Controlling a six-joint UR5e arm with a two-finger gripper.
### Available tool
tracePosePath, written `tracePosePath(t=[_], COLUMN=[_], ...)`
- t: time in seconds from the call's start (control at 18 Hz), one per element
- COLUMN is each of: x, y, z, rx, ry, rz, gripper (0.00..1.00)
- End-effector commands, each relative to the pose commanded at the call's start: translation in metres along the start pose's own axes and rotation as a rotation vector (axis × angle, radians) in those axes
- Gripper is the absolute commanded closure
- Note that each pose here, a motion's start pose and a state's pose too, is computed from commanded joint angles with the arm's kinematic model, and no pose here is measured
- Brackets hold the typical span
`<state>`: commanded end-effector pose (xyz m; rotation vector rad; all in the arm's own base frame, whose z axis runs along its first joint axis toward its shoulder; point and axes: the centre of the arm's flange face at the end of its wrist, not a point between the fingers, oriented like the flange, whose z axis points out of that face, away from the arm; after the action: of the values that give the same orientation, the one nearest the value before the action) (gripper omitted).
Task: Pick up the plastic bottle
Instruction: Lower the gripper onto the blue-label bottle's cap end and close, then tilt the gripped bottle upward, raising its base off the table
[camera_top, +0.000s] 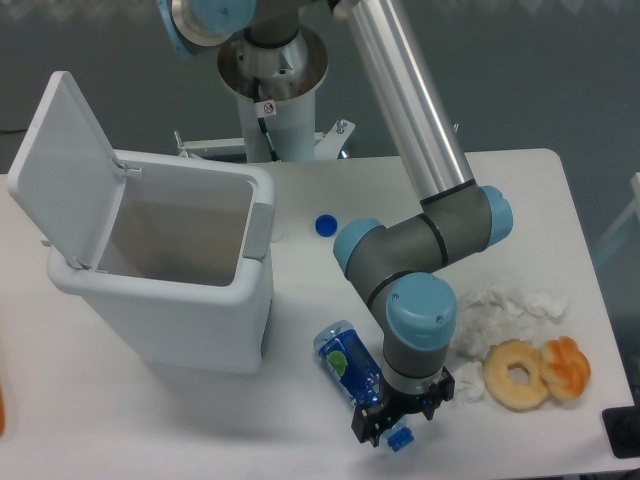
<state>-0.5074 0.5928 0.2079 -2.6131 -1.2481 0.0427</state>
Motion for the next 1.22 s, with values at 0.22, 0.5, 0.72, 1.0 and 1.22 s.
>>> tracePosePath(t=[0.22,0.5,0.72,1.0,1.22], x=[0.0037,0.0035,0.0045,0.0051,0.0050], y=[-0.0007,-0.0008,-0.0005,0.0001,0.0001], z=[0.0082,0.0090,0.0101,0.0105,0.0105], rx=[-0.005,-0.003,-0.003,-0.003,-0.003], ry=[-0.026,-0.027,-0.028,-0.033,-0.034], rz=[0.007,0.003,0.003,-0.008,-0.008], gripper=[0.14,0.23,0.31,0.53,0.77])
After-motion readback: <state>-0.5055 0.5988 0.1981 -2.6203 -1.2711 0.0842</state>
